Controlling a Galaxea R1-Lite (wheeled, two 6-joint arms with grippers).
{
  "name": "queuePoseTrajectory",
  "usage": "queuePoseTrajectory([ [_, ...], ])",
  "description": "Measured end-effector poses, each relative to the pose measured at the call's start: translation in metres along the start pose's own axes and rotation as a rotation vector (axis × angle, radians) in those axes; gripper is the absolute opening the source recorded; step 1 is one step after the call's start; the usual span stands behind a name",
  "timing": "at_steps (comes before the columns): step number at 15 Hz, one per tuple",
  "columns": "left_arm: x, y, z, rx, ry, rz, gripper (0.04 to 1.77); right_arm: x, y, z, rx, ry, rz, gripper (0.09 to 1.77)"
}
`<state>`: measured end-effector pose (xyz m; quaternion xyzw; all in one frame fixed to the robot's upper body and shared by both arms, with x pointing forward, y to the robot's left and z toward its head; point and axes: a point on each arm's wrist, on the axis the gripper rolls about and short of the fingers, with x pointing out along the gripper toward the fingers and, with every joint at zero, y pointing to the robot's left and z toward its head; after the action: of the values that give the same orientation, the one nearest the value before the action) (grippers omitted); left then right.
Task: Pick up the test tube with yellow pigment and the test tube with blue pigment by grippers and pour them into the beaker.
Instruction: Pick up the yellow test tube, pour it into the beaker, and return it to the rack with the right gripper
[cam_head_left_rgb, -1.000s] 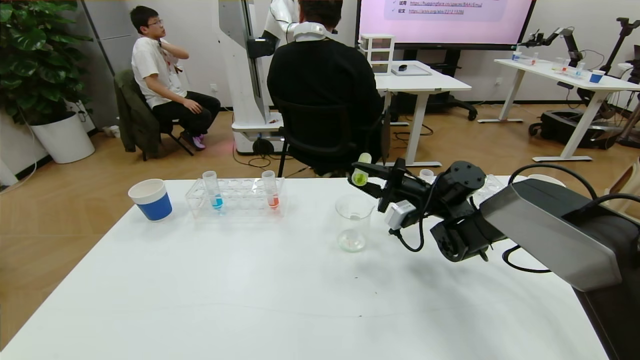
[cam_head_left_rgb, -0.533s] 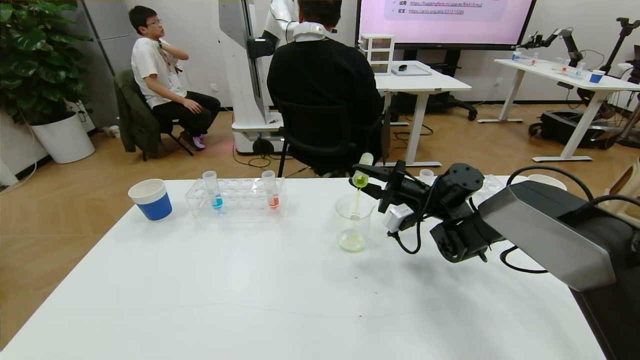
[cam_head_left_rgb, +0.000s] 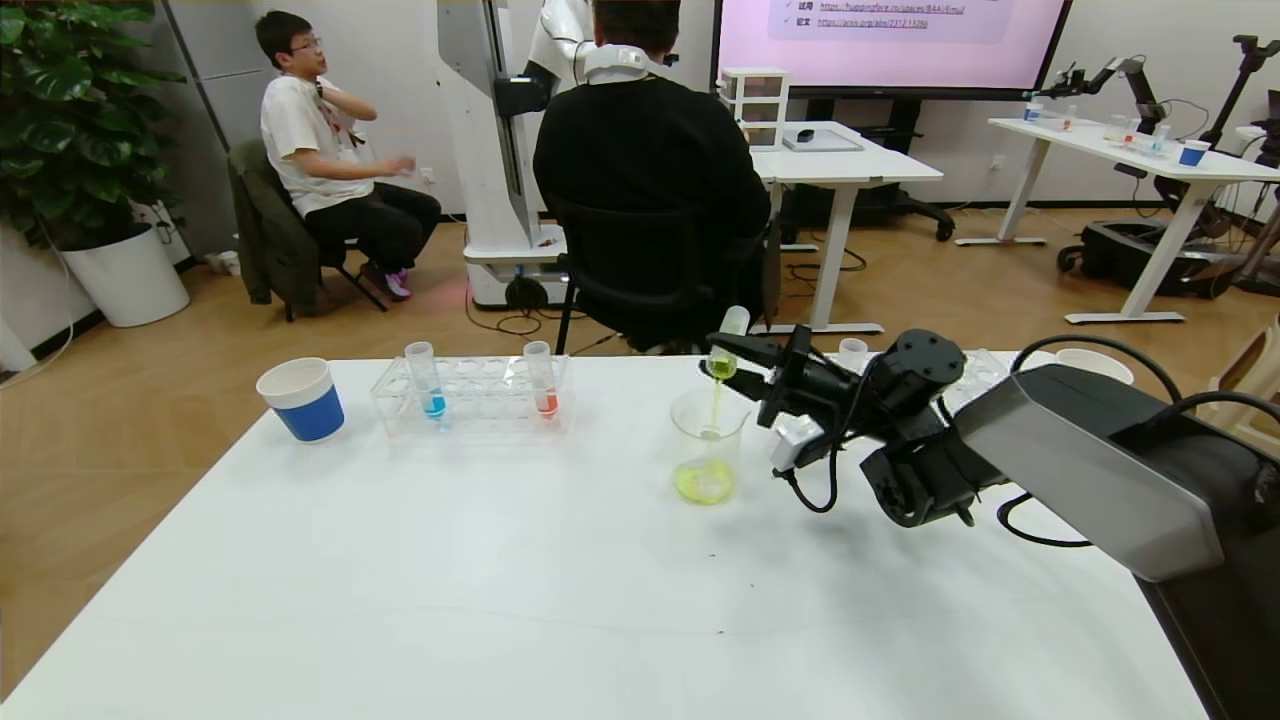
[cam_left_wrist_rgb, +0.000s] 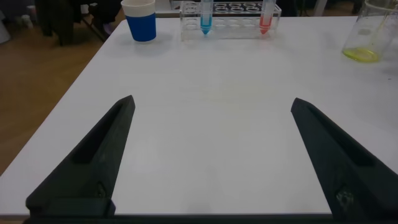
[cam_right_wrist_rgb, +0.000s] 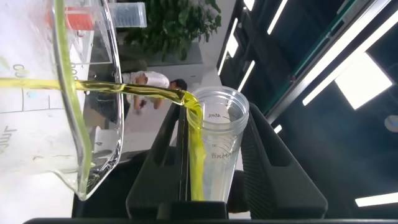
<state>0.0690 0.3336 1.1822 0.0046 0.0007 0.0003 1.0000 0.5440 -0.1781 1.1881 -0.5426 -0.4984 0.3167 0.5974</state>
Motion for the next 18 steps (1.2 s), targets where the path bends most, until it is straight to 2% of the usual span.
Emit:
queuePoseTrajectory([
  [6, 0.000, 0.000, 0.000, 0.000, 0.000, 0.000, 1.75, 0.001, 0.000, -0.002, -0.102, 0.005, 0.014, 0.52],
  [13, 0.000, 0.000, 0.000, 0.000, 0.000, 0.000, 1.75, 0.006, -0.008, -0.001, -0.199, 0.019, -0.006, 0.52],
  [18, 0.000, 0.000, 0.000, 0.000, 0.000, 0.000, 1.75, 0.006, -0.008, 0.000, -0.183, 0.031, -0.005, 0.52],
])
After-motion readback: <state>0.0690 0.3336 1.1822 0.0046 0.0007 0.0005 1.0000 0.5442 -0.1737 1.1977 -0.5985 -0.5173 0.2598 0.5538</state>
